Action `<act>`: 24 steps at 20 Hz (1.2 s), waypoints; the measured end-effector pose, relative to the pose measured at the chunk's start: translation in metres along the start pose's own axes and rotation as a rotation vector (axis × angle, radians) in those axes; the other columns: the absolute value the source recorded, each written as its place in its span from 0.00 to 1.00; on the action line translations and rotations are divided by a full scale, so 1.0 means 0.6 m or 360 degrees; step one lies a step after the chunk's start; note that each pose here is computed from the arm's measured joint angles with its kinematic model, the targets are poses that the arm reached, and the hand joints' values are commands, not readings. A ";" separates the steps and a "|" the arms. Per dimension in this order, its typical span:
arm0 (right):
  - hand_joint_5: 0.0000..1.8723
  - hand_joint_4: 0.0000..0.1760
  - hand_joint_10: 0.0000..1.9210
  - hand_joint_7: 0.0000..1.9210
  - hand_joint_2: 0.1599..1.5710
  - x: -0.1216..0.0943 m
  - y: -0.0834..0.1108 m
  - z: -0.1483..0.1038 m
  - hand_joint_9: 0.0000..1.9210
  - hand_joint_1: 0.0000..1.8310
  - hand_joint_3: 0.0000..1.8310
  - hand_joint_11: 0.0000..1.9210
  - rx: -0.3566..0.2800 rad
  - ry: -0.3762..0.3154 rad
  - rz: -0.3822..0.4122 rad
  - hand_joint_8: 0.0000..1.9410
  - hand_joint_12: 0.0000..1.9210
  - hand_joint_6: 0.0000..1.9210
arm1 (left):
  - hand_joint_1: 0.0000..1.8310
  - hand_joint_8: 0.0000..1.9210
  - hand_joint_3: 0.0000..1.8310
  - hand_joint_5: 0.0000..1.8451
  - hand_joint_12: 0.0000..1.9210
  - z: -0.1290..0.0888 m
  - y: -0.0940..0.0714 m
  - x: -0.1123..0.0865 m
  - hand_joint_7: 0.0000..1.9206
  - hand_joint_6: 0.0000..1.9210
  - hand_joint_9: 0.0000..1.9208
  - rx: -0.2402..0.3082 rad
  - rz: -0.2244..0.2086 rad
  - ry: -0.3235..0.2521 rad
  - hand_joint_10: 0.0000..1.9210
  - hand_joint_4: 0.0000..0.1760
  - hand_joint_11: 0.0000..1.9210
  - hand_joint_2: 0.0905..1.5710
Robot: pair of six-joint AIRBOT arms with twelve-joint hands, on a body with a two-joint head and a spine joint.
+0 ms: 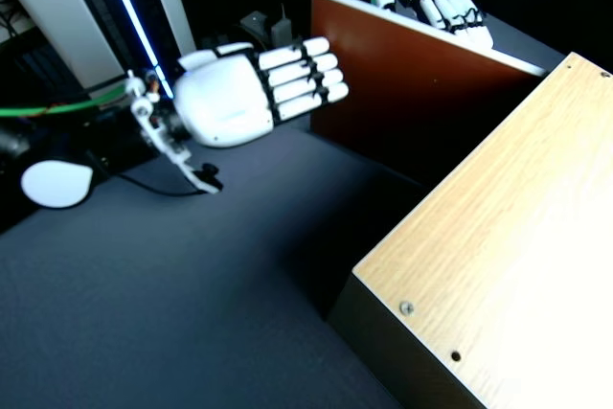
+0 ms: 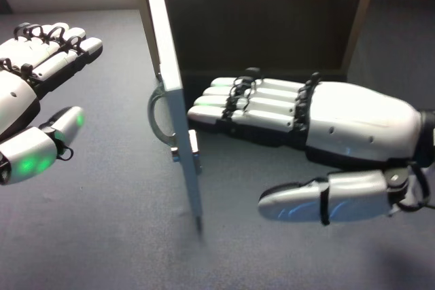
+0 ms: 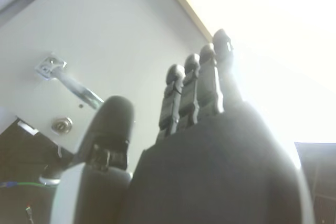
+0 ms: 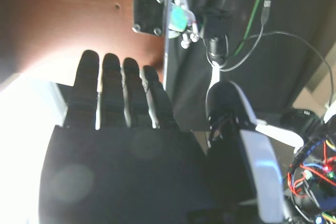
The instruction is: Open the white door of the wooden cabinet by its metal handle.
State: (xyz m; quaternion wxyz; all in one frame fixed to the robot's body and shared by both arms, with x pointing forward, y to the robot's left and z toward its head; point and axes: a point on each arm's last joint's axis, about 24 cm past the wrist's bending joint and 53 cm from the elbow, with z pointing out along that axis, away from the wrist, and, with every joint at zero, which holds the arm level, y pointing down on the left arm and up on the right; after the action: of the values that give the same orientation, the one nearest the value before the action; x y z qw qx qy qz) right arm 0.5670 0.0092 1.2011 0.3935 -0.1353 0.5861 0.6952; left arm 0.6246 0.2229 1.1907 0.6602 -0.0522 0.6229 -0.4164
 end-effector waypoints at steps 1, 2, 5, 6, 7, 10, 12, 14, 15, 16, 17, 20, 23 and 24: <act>0.01 0.00 0.00 0.02 0.81 0.004 0.000 0.005 0.00 0.14 0.00 0.00 -0.0007 0.0009 0.0000 0.00 0.00 0.00 | 0.00 0.00 0.06 0.08 0.04 0.000 0.001 0.000 0.04 0.00 0.04 -0.0002 -0.0001 -0.0001 0.00 0.00 0.05 1.00; 0.00 0.00 0.00 0.01 0.81 0.008 0.000 0.010 0.00 0.12 0.00 0.00 -0.0011 0.0014 0.0006 0.00 0.00 0.00 | 0.00 0.00 0.06 0.08 0.04 0.000 0.002 -0.001 0.03 0.00 0.03 -0.0006 0.0002 0.0000 0.00 0.00 0.04 1.00; 0.00 0.00 0.00 0.00 0.81 0.018 0.009 0.025 0.00 0.08 0.00 0.00 -0.0050 0.0031 0.0008 0.00 0.00 0.00 | 0.00 0.00 0.03 0.08 0.04 0.001 0.006 0.000 0.04 0.00 0.03 -0.0018 0.0006 0.0006 0.00 0.00 0.04 1.00; 0.00 0.00 0.00 0.00 0.82 0.019 0.011 0.029 0.00 0.08 0.00 0.00 -0.0058 0.0031 0.0011 0.00 0.00 0.00 | 0.00 0.00 0.03 0.08 0.05 0.001 0.008 0.000 0.04 0.00 0.03 -0.0023 0.0009 0.0006 0.00 0.00 0.04 1.00; 0.00 0.00 0.00 0.00 0.84 0.022 0.011 0.034 0.00 0.04 0.01 0.00 -0.0065 0.0039 0.0006 0.00 0.00 0.00 | 0.00 0.00 0.06 0.09 0.05 0.001 0.011 -0.003 0.06 0.00 0.04 -0.0033 0.0017 -0.0001 0.00 0.00 0.04 1.00; 0.00 0.00 0.00 0.00 0.86 0.026 0.014 0.041 0.00 0.00 0.01 0.00 -0.0079 0.0038 0.0021 0.00 0.00 0.00 | 0.00 0.01 0.07 0.09 0.05 0.002 0.034 -0.020 0.07 0.00 0.06 -0.0104 0.0036 -0.0050 0.01 0.00 0.04 1.00; 0.00 0.00 0.00 0.00 0.86 0.027 0.016 0.048 0.00 0.00 0.01 0.00 -0.0092 0.0036 0.0024 0.00 0.00 0.00 | 0.00 0.01 0.07 0.10 0.05 0.002 0.046 -0.030 0.08 0.00 0.07 -0.0146 0.0042 -0.0081 0.01 0.00 0.03 1.00; 0.00 0.00 0.00 0.00 0.88 0.033 0.021 0.056 0.00 0.00 0.01 0.00 -0.0112 0.0038 0.0038 0.00 0.00 0.00 | 0.00 0.00 0.11 0.09 0.06 0.001 0.051 -0.033 0.08 0.00 0.07 -0.0164 0.0060 -0.0092 0.00 0.00 0.03 1.00; 0.00 0.00 0.00 0.00 0.88 0.038 0.021 0.058 0.00 0.00 0.01 0.00 -0.0117 0.0044 0.0042 0.00 0.00 0.00 | 0.00 0.00 0.11 0.09 0.06 0.001 0.051 -0.033 0.07 0.00 0.07 -0.0164 0.0065 -0.0092 0.00 0.00 0.03 1.00; 0.00 0.00 0.00 0.00 0.87 0.042 0.022 0.061 0.00 0.00 0.01 0.00 -0.0122 0.0049 0.0048 0.00 0.00 0.00 | 0.00 0.00 0.10 0.09 0.07 -0.001 0.055 -0.035 0.07 0.00 0.07 -0.0179 0.0066 -0.0098 0.00 0.00 0.03 1.00; 0.00 0.00 0.00 0.00 0.87 0.041 0.024 0.063 0.00 0.00 0.01 0.00 -0.0128 0.0049 0.0045 0.00 0.00 0.00 | 0.00 0.00 0.10 0.09 0.12 -0.001 0.057 -0.037 0.07 0.00 0.07 -0.0184 0.0065 -0.0104 0.00 0.00 0.01 1.00; 0.00 0.00 0.00 0.00 0.87 0.036 0.027 0.065 0.00 0.04 0.00 0.00 -0.0136 0.0040 0.0040 0.00 0.00 0.00 | 0.00 0.00 0.08 0.10 0.18 -0.002 0.062 -0.042 0.09 0.00 0.08 -0.0205 0.0060 -0.0121 0.00 0.00 0.00 1.00; 0.00 0.00 0.00 0.00 0.88 0.035 0.026 0.065 0.00 0.00 0.00 0.00 -0.0132 0.0038 0.0042 0.00 0.00 0.00 | 0.00 0.00 0.10 0.11 0.15 -0.004 0.063 -0.039 0.09 0.00 0.07 -0.0203 0.0066 -0.0109 0.00 0.00 0.00 1.00; 0.00 0.00 0.00 0.00 0.88 0.035 0.026 0.065 0.00 0.00 0.00 0.00 -0.0132 0.0038 0.0042 0.00 0.00 0.00 | 0.00 0.00 0.10 0.11 0.15 -0.004 0.063 -0.038 0.09 0.00 0.07 -0.0205 0.0066 -0.0106 0.00 0.00 0.00 1.00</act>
State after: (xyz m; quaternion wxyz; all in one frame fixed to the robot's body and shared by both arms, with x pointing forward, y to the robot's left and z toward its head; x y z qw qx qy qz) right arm 0.5528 0.0533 1.2092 0.3714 -0.1520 0.5631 0.7224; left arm 0.6437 0.2626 1.1855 0.6843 -0.0956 0.6271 -0.3597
